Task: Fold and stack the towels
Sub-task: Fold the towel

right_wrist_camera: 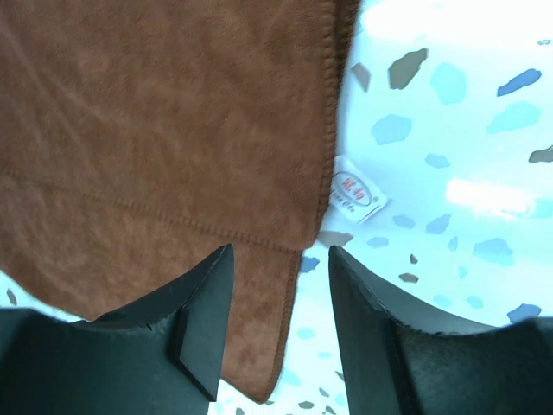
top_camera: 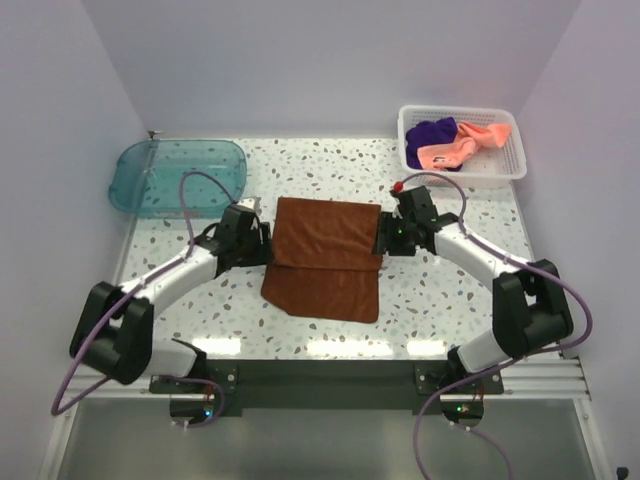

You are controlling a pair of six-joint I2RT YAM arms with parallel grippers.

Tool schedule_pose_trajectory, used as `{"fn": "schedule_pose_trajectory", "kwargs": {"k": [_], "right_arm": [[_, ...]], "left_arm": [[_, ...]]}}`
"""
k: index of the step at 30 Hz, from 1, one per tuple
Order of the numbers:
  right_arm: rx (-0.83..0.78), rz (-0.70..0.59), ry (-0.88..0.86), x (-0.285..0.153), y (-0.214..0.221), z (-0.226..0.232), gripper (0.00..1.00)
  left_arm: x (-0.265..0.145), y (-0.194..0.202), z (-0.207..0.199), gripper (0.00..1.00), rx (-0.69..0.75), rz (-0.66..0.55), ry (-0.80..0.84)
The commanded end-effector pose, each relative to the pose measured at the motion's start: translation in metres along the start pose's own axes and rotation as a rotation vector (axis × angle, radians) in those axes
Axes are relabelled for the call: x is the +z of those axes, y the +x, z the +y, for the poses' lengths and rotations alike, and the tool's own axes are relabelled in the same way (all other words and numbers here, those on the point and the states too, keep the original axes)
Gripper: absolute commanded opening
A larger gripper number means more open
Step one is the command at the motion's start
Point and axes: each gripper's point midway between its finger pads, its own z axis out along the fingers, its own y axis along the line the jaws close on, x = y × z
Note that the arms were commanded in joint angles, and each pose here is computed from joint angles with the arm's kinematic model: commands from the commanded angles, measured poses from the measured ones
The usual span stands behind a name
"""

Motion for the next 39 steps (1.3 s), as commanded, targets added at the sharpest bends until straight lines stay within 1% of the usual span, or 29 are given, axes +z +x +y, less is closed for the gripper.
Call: {"fn": "schedule_pose_trajectory", "kwargs": {"k": [1,2,4,6,9,12,15,20,22,23,25,27,30,31,32,34,35,37,39], "right_arm": [[-0.098,-0.035,-0.022,-0.023,-0.001,0.016,0.53],[-0.118,-0.037,-0.026,-0.027,0.001,0.021,0.53],[-0.183,-0.017,-0.056,-0.028,0.014,0.038,0.53],[-0.235,0.006,-0.099,-0.028,0.029,0.058,0.52],[-0.242,0.032,-0.146,-0.021,0.044,0.072,0.51],[-0.24,0.049,-0.148,-0.014,0.053,0.071,0.51],[-0.242,0.058,-0.145,-0.01,0.059,0.068,0.5],[-0.246,0.048,-0.14,-0.009,0.06,0.065,0.5],[-0.246,0.047,-0.137,-0.009,0.061,0.064,0.5],[-0.244,0.044,-0.135,-0.009,0.061,0.063,0.5],[-0.243,0.04,-0.132,-0.008,0.062,0.062,0.5],[-0.241,0.037,-0.132,-0.008,0.062,0.062,0.5],[-0.239,0.028,-0.125,-0.008,0.06,0.061,0.5],[-0.239,0.023,-0.12,-0.009,0.059,0.06,0.5],[-0.243,0.02,-0.114,-0.01,0.058,0.059,0.5],[-0.249,0.006,-0.107,-0.012,0.055,0.058,0.5],[-0.25,0.0,-0.104,-0.014,0.054,0.058,0.5],[-0.259,-0.01,-0.094,-0.016,0.052,0.056,0.5],[-0.265,-0.011,-0.089,-0.016,0.052,0.055,0.5]], "left_arm": [[-0.03,-0.006,0.001,0.65,-0.02,-0.087,0.013],[-0.031,0.007,0.008,0.65,-0.022,-0.069,0.0],[-0.039,0.019,0.013,0.65,-0.041,-0.06,-0.006],[-0.038,0.039,0.018,0.64,-0.051,-0.017,0.0],[-0.037,0.063,0.019,0.6,-0.073,0.033,0.018],[-0.034,0.076,0.015,0.59,-0.084,0.057,0.041],[-0.03,0.08,0.008,0.58,-0.08,0.049,0.063],[-0.02,0.089,-0.004,0.56,-0.079,0.088,0.102],[-0.018,0.091,-0.007,0.54,-0.077,0.098,0.109],[-0.018,0.09,-0.01,0.52,-0.077,0.096,0.113],[-0.02,0.087,-0.015,0.47,-0.071,0.09,0.125],[-0.024,0.078,-0.023,0.38,-0.067,0.072,0.144],[-0.035,0.063,-0.041,0.33,-0.069,0.056,0.184],[-0.04,0.063,-0.047,0.33,-0.066,0.065,0.19],[-0.048,0.051,-0.058,0.33,-0.064,0.042,0.216],[-0.061,0.047,-0.067,0.32,-0.051,0.034,0.224],[-0.07,0.036,-0.074,0.32,-0.054,0.013,0.239],[-0.083,0.035,-0.076,0.32,-0.051,0.01,0.232],[-0.094,0.028,-0.076,0.32,-0.06,-0.022,0.224]]}}
